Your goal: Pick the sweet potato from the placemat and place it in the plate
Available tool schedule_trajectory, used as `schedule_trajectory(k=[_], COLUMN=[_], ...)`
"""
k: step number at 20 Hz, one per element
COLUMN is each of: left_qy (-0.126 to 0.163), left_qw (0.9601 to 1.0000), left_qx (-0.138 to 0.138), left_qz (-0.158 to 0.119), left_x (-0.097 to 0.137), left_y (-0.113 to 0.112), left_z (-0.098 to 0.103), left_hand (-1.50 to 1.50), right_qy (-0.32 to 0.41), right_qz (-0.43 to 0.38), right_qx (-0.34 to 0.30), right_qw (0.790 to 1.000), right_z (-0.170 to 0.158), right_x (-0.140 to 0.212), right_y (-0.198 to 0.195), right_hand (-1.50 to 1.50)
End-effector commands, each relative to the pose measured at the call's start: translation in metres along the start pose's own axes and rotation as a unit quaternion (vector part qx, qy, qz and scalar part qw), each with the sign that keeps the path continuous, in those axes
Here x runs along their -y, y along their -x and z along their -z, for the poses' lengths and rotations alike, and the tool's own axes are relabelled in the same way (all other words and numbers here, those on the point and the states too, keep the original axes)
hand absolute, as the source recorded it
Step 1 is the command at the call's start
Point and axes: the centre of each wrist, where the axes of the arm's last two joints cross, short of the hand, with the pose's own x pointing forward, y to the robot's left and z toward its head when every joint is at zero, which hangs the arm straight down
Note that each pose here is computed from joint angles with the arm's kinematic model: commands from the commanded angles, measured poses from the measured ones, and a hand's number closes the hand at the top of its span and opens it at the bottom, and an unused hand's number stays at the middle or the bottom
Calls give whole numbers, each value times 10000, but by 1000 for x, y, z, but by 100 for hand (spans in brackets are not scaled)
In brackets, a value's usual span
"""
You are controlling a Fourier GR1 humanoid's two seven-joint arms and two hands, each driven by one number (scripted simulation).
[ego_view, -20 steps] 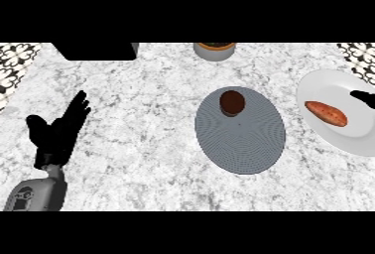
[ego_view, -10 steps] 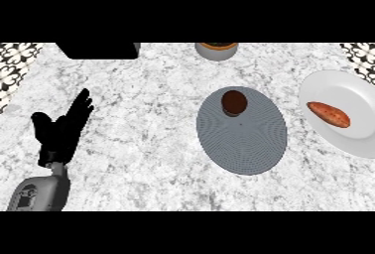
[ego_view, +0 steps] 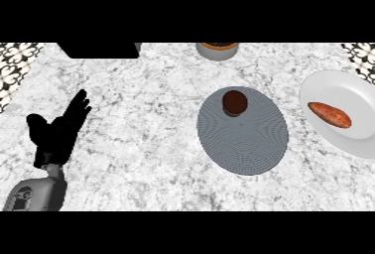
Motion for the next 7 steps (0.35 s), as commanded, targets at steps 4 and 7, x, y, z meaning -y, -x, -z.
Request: schedule_trajectory(k=[4, 7], left_qy=[22, -11], left_qw=[10000, 9999], left_qx=[43, 61], left_qz=[19, 81], left_x=[6, 19], left_y=[16, 9], left_z=[9, 3], left_hand=[0, 0], right_qy=[46, -12], right_qz=[-329, -409], right_qx=[-246, -317], right_qw=[9991, 9987], right_z=[-4, -16], right_x=[23, 26], right_y=[7, 17], right_hand=[-150, -150])
